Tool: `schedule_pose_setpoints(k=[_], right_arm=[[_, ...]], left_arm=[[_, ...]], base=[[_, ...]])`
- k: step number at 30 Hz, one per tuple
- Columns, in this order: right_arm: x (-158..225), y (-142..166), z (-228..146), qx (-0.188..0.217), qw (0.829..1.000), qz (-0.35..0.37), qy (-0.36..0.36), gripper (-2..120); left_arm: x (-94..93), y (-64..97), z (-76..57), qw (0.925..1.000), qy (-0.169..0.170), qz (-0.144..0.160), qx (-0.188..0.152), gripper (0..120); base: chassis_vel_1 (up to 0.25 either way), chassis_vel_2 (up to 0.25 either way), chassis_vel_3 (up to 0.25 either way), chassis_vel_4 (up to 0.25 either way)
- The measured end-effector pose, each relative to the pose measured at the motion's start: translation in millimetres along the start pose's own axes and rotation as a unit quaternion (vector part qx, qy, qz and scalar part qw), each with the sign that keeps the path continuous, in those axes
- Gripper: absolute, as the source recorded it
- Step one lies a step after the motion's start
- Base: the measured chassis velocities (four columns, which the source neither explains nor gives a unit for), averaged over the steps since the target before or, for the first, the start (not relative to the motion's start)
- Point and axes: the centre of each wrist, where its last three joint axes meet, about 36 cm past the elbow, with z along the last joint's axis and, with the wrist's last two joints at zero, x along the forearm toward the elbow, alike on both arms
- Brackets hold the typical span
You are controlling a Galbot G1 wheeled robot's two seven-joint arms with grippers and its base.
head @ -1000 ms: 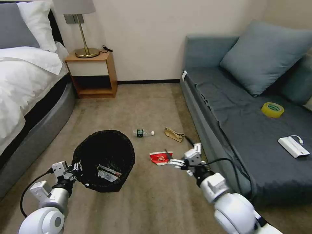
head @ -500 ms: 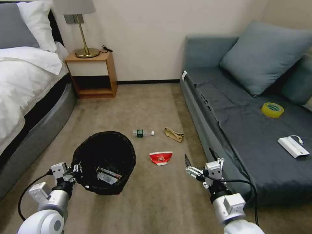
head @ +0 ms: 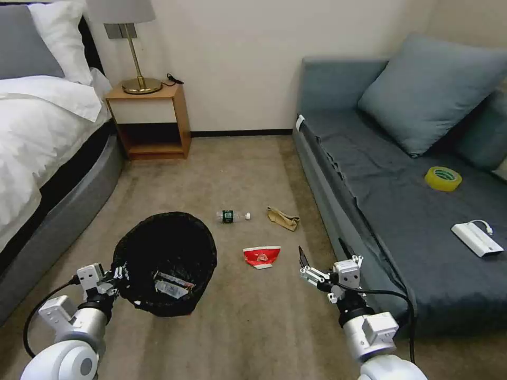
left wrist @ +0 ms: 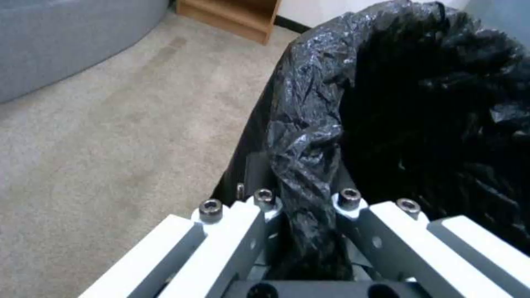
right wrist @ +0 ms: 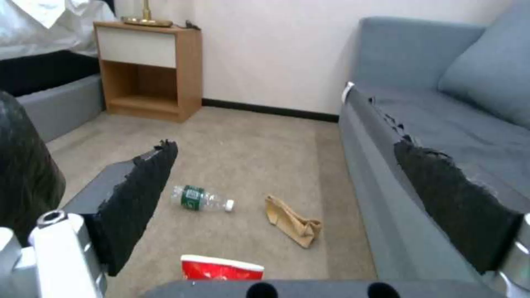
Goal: Pick up the trash bin, then pick up the garbage on the floor and place it into the trash bin.
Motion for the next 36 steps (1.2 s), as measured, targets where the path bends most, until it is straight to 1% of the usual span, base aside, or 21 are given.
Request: schedule_pose_setpoints(k=[5, 9, 14, 27, 36], right_arm=[[0.1, -2.2, -2.4, -0.002, 1.000, -0.001, -0.001, 100], [1.8, -2.4, -3.0, -0.006, 1.000, -0.003, 0.002, 100], [2.1, -3.3, -4.7, -0.009, 1.000, -0.004, 0.004, 100], [4.8, -6.4, -9.6, -0.012, 1.000, -0.007, 0.004, 100], [9.1, -4.3, -9.1, -0.012, 1.000, -0.010, 0.002, 100]], left_arm=[[-3.8, -1.4, -0.9, 1.0000, -0.003, 0.002, 0.005, 4], [-6.2, -3.3, -2.5, 0.9997, -0.002, 0.005, 0.022, 4], [-8.6, -3.2, -1.5, 0.9996, -0.002, 0.004, 0.029, 4], [-11.4, -2.9, -1.6, 0.9995, -0.005, 0.005, 0.031, 4], [-8.0, -0.6, -1.6, 0.9995, -0.007, 0.004, 0.030, 4]], base=[[0.000, 0.000, 0.000, 0.000], [0.000, 0.000, 0.000, 0.000], [0.000, 0.000, 0.000, 0.000], [0.000, 0.000, 0.000, 0.000], [-0.083, 0.071, 0.076, -0.084]])
